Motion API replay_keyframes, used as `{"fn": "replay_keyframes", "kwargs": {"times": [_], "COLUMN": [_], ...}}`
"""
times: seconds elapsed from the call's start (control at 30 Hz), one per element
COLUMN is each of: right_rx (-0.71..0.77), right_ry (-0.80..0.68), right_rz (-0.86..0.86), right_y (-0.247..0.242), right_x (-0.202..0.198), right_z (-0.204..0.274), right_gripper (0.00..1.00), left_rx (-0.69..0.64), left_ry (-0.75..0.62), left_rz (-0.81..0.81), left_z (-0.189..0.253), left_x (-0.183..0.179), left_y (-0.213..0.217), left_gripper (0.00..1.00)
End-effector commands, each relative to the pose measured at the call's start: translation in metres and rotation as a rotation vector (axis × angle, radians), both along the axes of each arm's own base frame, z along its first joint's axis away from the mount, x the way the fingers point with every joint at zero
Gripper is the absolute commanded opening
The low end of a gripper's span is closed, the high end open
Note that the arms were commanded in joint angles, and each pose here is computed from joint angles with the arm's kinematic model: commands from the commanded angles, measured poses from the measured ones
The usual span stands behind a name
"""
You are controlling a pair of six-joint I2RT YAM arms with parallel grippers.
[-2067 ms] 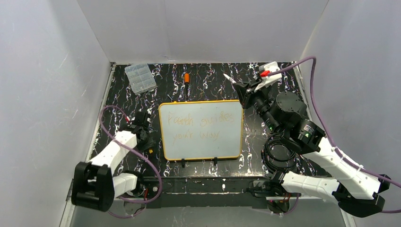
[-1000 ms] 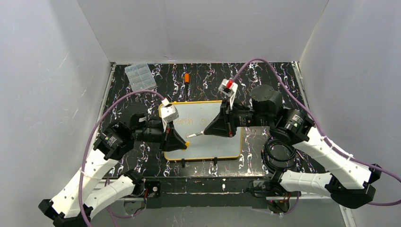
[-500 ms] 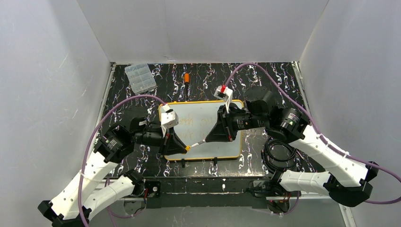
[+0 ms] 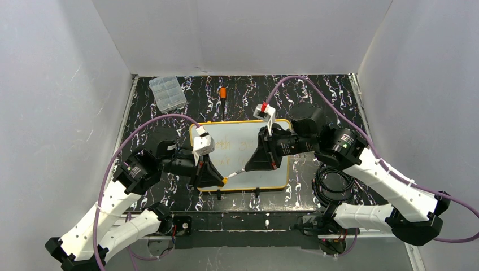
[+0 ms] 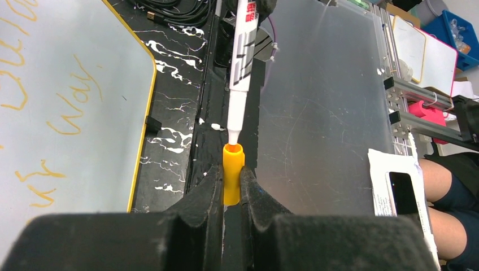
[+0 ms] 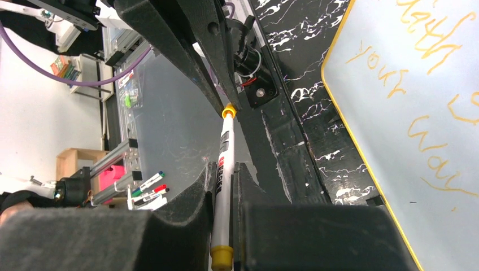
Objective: Write a sentence on the whiteboard
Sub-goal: Close the whiteboard marker at the center of the board.
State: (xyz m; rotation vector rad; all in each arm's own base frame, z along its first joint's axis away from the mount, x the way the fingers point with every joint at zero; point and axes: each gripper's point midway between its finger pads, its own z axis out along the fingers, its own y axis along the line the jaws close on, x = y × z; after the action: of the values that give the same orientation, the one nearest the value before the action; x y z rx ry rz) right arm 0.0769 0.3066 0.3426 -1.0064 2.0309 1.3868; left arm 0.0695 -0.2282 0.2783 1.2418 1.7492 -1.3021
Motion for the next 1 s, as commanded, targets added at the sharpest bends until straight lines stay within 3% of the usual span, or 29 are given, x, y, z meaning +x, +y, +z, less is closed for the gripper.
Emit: {"fn": "replay_keyframes", "kwargs": {"times": [0.0,0.53,0.97], "right_rx": [0.026,-0.047,0.000], "right_ry": [0.002,0.143,0.191], "right_rz": [0.066,0.245,0.250], "right_y": [0.003,0.015,0.023], "right_x": [-0.009,-0.027,-0.030], "right_z": [0.008,-0.026,-0.034], "right_gripper": [0.01,0.01,0.01], "left_rx": [-0.015,-0.017,-0.113], "left_ry": [-0.003,-0.047,-0.097], "left_rz": [-0.046,-0.073,0.025], "left_z": [0.008,0.016,0.026], "left_x": [-0.008,-0.010,0.011], "left_y": [-0.001,-0.007,-0.025], "left_gripper": [0.00,0.00,0.00]}}
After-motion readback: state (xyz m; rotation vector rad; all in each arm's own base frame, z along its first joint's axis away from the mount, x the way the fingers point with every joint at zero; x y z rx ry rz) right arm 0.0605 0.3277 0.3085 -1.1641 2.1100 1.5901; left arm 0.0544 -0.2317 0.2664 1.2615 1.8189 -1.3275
